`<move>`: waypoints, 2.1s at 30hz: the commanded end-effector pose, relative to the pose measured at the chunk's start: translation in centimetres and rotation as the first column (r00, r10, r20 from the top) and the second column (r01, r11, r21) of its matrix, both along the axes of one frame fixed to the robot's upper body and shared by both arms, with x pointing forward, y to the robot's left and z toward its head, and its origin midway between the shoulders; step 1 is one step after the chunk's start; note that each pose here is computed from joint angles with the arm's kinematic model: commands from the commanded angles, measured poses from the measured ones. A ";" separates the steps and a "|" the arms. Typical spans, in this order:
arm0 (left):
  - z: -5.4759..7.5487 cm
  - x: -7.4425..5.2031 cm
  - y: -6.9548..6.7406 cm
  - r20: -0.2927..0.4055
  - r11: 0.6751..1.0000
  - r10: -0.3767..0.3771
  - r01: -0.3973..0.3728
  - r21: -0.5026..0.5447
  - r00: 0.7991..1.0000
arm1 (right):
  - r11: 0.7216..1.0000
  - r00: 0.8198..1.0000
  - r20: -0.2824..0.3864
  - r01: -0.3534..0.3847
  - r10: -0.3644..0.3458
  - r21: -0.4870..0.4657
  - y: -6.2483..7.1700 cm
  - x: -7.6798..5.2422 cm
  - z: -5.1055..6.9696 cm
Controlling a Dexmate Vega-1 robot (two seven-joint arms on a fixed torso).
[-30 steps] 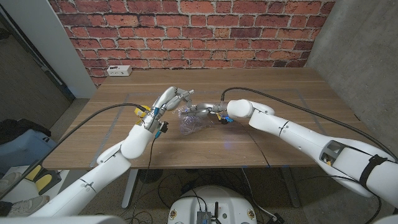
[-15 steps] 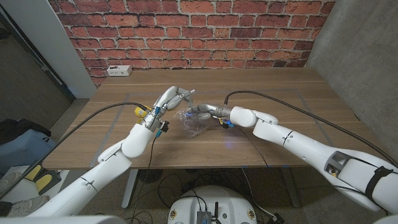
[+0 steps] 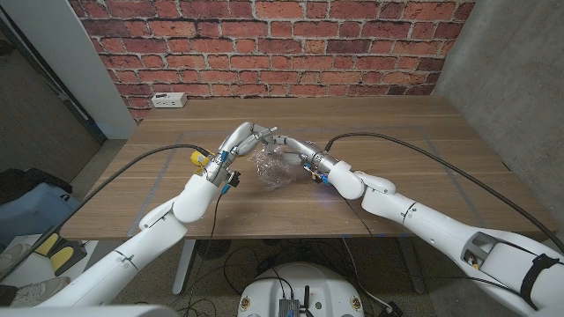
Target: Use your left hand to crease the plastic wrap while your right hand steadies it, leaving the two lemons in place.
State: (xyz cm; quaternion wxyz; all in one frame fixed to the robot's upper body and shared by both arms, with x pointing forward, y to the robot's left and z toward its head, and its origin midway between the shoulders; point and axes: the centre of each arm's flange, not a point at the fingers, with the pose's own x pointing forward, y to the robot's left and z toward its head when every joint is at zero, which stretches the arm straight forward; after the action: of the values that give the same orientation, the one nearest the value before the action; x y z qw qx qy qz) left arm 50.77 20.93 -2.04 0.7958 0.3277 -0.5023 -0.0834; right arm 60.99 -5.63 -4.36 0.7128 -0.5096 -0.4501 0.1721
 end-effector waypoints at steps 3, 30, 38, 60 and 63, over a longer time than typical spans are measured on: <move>0.0 -0.2 0.1 0.005 1.000 0.001 -0.001 -0.003 1.000 | 0.990 1.000 0.007 0.024 -0.024 -0.137 0.7 -0.2 -0.1; 0.1 0.0 0.3 -0.013 0.995 -0.081 0.080 -0.064 0.997 | 0.929 0.978 -0.177 0.038 -0.110 -0.369 2.7 2.4 -0.3; 0.2 0.1 0.3 -0.015 0.995 -0.083 0.082 -0.059 0.996 | 0.914 0.968 -0.216 0.032 -0.130 -0.405 2.6 2.9 -0.8; 0.3 0.2 -0.1 -0.024 0.996 -0.082 0.081 -0.048 0.996 | 0.933 0.974 -0.210 0.006 -0.087 -0.359 2.0 2.4 -0.5; 0.3 0.2 -0.1 -0.024 0.996 -0.080 0.078 -0.048 0.997 | 0.953 0.972 -0.229 -0.021 -0.051 -0.304 1.7 2.4 -0.3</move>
State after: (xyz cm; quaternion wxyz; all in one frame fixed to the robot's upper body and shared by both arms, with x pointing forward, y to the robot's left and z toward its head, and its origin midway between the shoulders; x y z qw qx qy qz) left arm 50.92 21.00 -1.71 0.8045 0.2863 -0.5092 -0.1069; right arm 63.67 -3.17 -5.10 0.6480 -0.6354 -0.2980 0.2959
